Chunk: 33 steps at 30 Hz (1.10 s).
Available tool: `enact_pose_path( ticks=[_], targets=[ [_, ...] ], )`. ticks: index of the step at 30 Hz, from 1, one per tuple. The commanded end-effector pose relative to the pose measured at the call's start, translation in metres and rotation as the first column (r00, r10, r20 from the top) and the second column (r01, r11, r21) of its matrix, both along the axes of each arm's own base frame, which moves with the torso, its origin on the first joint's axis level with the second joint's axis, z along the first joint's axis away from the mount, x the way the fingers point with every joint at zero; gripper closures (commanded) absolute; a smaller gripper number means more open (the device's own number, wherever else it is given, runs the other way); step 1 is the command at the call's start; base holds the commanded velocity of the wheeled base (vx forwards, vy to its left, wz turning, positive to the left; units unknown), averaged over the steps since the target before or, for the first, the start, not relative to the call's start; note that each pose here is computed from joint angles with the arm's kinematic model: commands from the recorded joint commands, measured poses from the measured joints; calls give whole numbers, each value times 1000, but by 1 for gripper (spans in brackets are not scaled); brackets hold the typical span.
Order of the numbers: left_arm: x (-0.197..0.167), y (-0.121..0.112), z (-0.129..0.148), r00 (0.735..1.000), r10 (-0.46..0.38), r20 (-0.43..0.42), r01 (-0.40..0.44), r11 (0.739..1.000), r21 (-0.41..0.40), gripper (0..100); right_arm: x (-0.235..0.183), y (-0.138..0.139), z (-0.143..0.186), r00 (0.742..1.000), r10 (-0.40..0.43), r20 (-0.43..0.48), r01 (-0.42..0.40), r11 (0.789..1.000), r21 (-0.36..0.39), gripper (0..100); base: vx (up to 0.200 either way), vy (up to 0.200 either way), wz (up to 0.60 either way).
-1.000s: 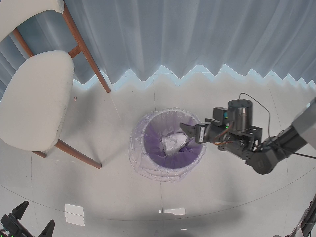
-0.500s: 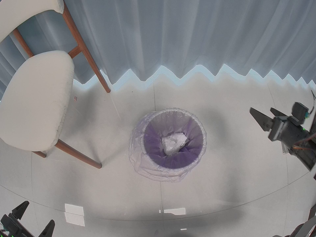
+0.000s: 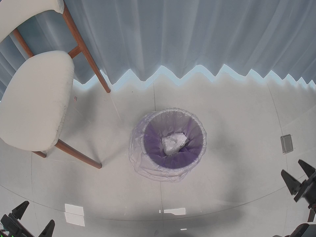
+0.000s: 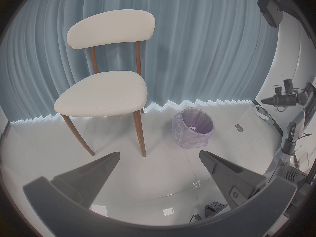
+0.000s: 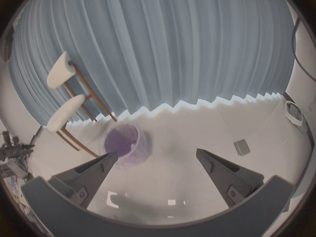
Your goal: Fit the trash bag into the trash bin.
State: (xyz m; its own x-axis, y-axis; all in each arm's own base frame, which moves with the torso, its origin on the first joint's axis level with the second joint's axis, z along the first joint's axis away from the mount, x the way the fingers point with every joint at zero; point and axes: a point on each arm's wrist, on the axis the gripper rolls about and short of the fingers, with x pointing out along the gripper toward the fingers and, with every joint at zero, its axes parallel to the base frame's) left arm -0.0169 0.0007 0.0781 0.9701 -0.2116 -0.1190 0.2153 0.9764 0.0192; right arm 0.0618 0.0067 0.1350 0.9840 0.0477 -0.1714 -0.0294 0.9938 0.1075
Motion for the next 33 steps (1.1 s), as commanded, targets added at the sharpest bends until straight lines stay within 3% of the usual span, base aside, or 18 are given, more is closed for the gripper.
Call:
enact_pose_path(
  ticks=[1, 6, 9, 13, 18, 23, 25, 33],
  targets=[
    [1, 0, -5, 1000, 1, -19, -1, 1000, 1, 0, -66, -10, -46, 998, -39, 50, 42, 997, -68, 0, 0, 0, 0],
    [1, 0, -5, 1000, 1, -20, -1, 1000, 1, 0, -79, -11, -52, 997, -44, 56, 45, 999, -28, 0, 0, 0, 0],
    [1, 0, -5, 1000, 1, -20, -1, 1000, 1, 0, -78, -10, -52, 996, -31, 85, 37, 997, -70, 0, 0, 0, 0],
    [1, 0, -5, 1000, 1, -20, -1, 1000, 1, 0, -77, -8, -57, 996, 53, 66, -47, 994, -97, 0, 0, 0, 0],
    [1, 0, -5, 1000, 1, -20, -1, 1000, 1, 0, -78, -6, -58, 992, -93, 82, 100, 991, -92, 0, 0, 0, 0],
    [1, 0, -5, 1000, 1, -20, -1, 1000, 1, 0, -79, -6, -58, 991, -77, 106, 88, 991, -101, 0, 0, 0, 0],
    [1, 0, -5, 1000, 1, -21, -1, 1000, 3, 0, -82, -7, -58, 989, 35, 146, -17, 992, -123, 0, 0, 0, 0],
    [1, 0, -5, 1000, 1, -20, -1, 1000, 2, 0, -85, -7, -59, 984, -36, 177, 54, 994, -99, 0, 0, 0, 0]
  ],
)
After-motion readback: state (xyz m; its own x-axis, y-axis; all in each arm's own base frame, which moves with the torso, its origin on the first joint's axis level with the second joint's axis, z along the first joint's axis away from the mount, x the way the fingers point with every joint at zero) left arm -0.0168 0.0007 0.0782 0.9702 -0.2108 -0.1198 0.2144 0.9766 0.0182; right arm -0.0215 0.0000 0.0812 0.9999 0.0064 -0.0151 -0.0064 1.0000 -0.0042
